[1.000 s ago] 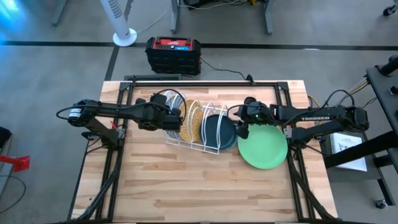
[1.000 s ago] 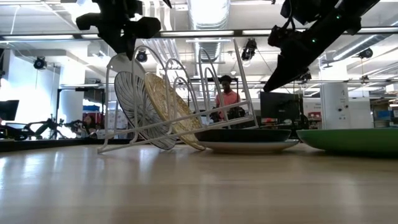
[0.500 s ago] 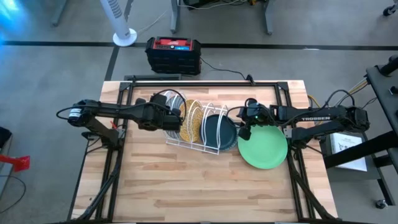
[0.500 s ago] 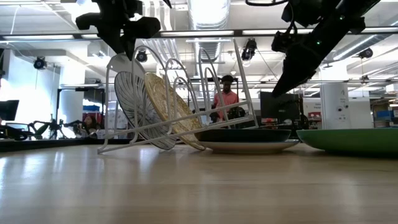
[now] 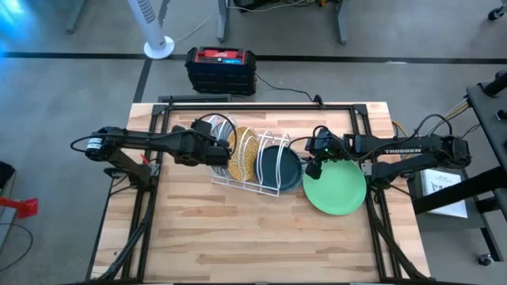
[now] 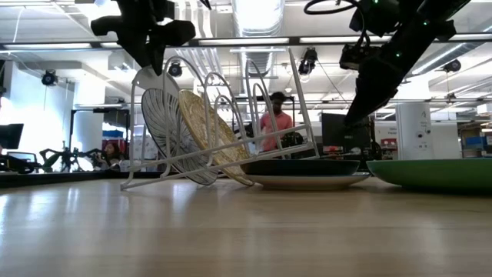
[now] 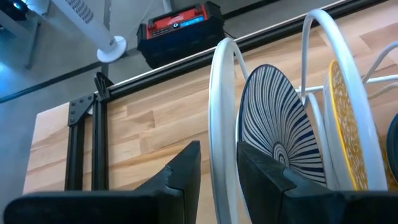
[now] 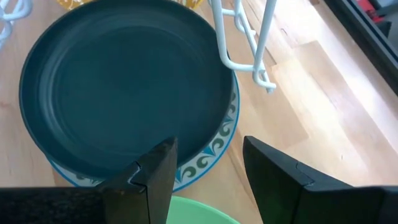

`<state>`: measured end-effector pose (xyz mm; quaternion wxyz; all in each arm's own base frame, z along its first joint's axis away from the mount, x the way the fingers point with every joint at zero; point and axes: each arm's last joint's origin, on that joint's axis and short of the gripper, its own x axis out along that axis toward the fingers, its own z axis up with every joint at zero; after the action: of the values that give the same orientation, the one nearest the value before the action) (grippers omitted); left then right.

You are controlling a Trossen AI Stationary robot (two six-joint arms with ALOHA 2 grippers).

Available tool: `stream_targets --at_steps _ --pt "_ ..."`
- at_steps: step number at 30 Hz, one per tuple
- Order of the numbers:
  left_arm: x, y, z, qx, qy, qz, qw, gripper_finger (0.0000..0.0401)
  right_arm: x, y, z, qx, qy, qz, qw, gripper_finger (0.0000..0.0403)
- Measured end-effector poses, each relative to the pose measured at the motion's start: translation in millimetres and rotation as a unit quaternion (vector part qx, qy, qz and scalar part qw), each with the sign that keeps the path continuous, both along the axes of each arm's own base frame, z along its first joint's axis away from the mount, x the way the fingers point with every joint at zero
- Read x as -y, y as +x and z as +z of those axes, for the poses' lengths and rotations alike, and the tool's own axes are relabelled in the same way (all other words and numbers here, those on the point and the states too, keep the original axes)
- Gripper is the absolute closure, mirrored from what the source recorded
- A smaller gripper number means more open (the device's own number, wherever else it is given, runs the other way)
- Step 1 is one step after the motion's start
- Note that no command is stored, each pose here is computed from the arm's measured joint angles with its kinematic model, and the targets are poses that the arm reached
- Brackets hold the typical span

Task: Sort dishes
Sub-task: Adjust the dish rack

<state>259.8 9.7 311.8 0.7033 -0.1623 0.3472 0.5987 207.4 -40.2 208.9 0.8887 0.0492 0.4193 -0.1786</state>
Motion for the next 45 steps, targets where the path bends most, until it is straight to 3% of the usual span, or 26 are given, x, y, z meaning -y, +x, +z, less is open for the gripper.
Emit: stream_targets --at_steps 10,17,33,40,45 --pt "2 -3 3 0.000 -0.016 -0.010 1.000 0.0309 0 1 0 0.001 -0.006 0.007 1.000 0.0224" --pt "4 -6 6 0.002 -0.016 -0.018 1.000 0.0309 2 8 7 0.051 -0.018 0.005 0.999 0.0224" --pt "6 -36 33 0.025 -0.014 -0.052 0.998 0.0309 0 3 1 0.017 -0.010 0.012 1.000 0.0225" --pt "28 -29 37 0.050 -0.026 -0.146 0.988 0.0309 -10 2 -3 0.014 0.052 0.062 0.997 0.0229" --pt "51 -28 35 0.065 0.004 -0.164 0.984 0.0309 -23 4 -4 0.016 0.061 0.085 0.994 0.0241"
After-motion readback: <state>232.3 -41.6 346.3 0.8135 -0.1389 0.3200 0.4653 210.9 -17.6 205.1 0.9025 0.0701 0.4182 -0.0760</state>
